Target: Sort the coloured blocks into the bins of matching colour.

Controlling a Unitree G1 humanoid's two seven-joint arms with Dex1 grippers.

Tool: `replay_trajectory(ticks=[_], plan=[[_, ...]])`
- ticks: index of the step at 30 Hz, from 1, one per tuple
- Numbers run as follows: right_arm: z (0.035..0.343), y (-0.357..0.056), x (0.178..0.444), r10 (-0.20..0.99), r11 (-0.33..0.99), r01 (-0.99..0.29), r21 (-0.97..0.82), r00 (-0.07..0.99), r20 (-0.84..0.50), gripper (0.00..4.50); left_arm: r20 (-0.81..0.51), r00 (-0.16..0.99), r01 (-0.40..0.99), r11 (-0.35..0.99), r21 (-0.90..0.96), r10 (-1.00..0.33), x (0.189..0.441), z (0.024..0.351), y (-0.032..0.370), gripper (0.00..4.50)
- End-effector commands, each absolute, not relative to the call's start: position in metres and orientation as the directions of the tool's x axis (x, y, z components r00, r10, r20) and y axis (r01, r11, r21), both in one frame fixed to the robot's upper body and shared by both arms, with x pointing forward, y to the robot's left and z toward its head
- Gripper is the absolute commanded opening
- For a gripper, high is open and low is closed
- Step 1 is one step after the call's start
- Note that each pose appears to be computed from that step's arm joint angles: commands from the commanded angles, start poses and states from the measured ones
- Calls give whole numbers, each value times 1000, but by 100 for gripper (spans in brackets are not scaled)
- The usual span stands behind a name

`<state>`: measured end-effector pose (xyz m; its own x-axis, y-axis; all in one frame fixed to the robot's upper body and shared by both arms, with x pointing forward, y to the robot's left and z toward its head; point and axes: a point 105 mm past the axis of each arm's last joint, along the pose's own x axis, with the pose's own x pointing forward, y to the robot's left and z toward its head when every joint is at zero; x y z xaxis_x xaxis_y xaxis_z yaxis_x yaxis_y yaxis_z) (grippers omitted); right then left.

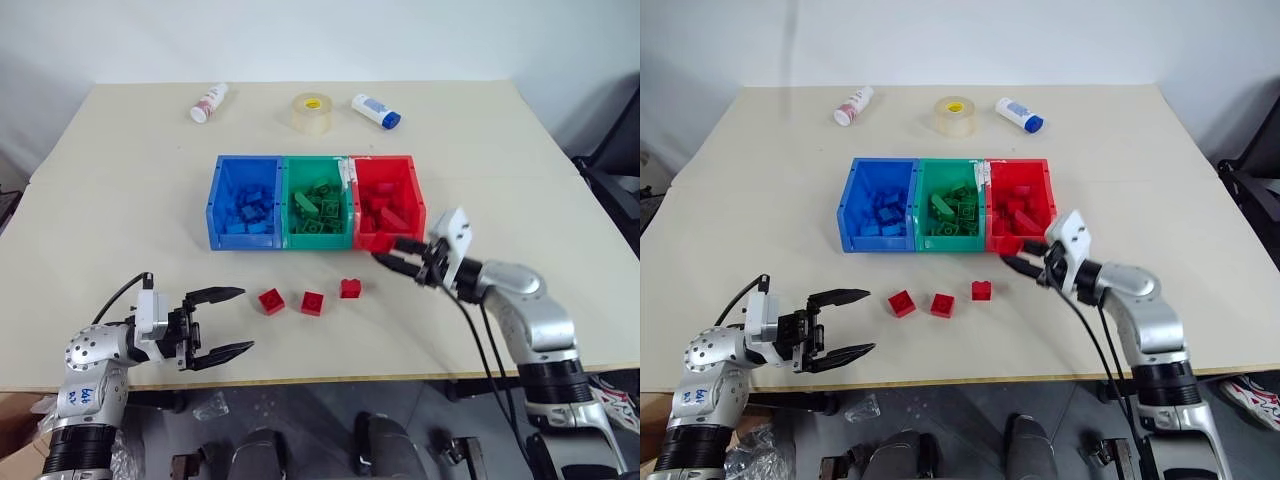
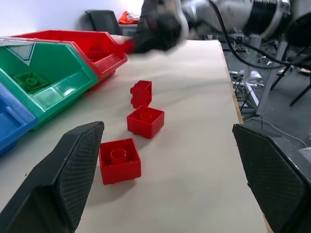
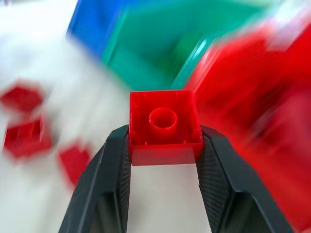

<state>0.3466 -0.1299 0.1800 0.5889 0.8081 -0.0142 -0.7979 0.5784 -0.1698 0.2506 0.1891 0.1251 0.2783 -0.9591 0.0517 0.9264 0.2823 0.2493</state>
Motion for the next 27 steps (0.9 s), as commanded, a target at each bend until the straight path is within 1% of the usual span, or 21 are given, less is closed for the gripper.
replay_trajectory(ticks=[1, 2, 4, 6, 8, 13, 17, 20, 24, 27], plan=[[218, -138, 374, 733, 676, -700, -230, 671, 113, 220, 74, 264, 927, 274, 257, -962, 256, 129, 187, 450], [225, -142, 385, 698, 712, -659, -242, 702, 144, 244, 76, 260, 927, 271, 259, -962, 258, 130, 186, 450], [231, -145, 397, 663, 744, -617, -257, 728, 174, 309, 78, 255, 927, 267, 264, -964, 261, 131, 185, 450], [232, -144, 399, 668, 740, -619, -265, 721, 183, 380, 79, 252, 926, 264, 268, -965, 262, 131, 185, 450], [230, -142, 396, 689, 720, -637, -274, 702, 179, 448, 80, 253, 925, 265, 271, -964, 263, 132, 185, 450], [212, -140, 367, 783, 614, -740, -275, 614, 96, 448, 77, 256, 926, 267, 266, -964, 261, 130, 188, 450], [188, -147, 326, 870, 466, -853, -234, 491, -55, 448, 75, 257, 927, 268, 261, -964, 261, 129, 189, 450], [175, -165, 309, 864, 439, -869, -229, 478, -158, 448, 73, 256, 928, 266, 259, -964, 262, 128, 190, 450], [157, -198, 289, 812, 426, -870, -249, 489, -319, 448, 68, 256, 929, 265, 257, -964, 263, 128, 192, 450], [151, -208, 280, 793, 413, -876, -250, 480, -375, 448, 68, 253, 930, 262, 257, -965, 264, 128, 193, 450]])
